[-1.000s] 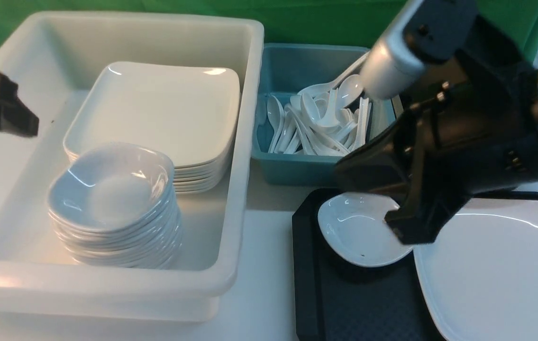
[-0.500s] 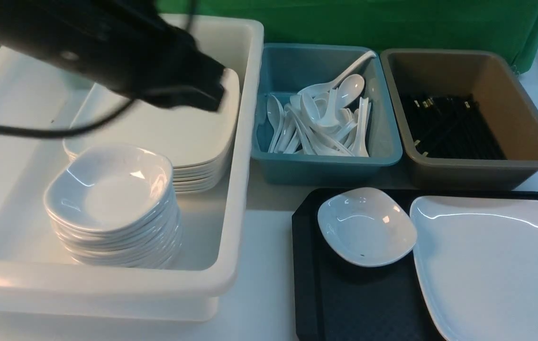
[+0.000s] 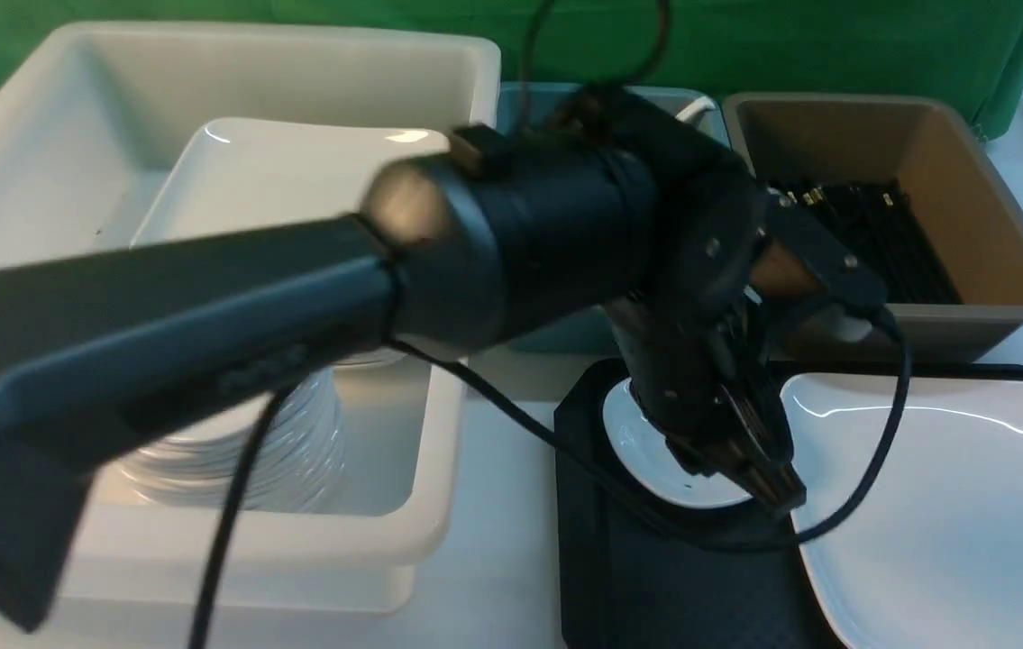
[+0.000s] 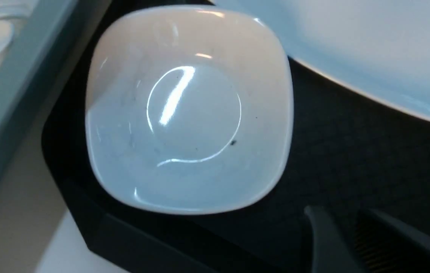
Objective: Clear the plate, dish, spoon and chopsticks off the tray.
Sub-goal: Use the left arm to grab a small plate from the dinner plate
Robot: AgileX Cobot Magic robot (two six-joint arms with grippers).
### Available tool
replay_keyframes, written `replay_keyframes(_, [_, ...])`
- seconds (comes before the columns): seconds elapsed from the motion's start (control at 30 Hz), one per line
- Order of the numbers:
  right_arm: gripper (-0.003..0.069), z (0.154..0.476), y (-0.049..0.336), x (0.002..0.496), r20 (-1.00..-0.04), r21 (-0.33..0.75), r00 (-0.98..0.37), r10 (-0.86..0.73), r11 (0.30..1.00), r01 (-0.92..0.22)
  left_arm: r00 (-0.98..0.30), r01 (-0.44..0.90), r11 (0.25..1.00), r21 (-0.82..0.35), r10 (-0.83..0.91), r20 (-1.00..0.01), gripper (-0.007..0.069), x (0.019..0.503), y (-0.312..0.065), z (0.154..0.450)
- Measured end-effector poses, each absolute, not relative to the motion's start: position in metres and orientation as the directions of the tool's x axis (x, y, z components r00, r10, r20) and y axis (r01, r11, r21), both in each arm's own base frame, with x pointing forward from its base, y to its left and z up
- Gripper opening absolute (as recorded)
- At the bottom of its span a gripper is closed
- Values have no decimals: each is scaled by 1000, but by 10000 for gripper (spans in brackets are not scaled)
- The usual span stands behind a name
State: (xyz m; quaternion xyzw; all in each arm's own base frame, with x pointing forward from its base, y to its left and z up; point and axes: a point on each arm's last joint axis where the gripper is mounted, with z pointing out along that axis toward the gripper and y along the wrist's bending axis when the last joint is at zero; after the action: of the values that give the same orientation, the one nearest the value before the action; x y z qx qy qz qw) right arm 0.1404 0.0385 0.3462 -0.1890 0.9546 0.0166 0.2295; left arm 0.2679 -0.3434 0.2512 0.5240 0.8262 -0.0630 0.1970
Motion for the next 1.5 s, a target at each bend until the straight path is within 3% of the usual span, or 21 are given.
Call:
replay_keyframes(0.17, [34,353,33,133,-492,-54,-813,-312,943,-329,-304,902,385,194,887,-347,360,278,-356,215])
replay_keyframes(0.33, [34,353,34,132,-494,-28,-819,-291,947,-319,-265,910,350,222,903,-340,505,284,-362,196])
replay_keyframes(0.67, [34,354,37,134,-528,1,-803,-276,946,-325,-223,913,314,261,919,-325,542,292,-369,166])
replay_keyframes(0.77, [34,354,38,134,-529,0,-801,-279,944,-329,-215,915,303,268,925,-314,527,293,-370,159])
replay_keyframes(0.93, [34,355,38,134,-532,-4,-794,-295,938,-346,-223,912,313,266,921,-320,437,294,-371,156])
replay_keyframes(1.07, [35,355,39,134,-535,7,-792,-295,936,-353,-233,910,322,261,918,-321,242,294,-371,154])
replay_keyframes(1.2, [35,355,40,134,-536,9,-791,-295,935,-355,-218,900,324,291,914,-343,109,298,-373,163])
replay_keyframes(1.5, [36,356,43,134,-548,30,-781,-300,926,-377,-277,886,368,281,907,-316,49,300,-374,189])
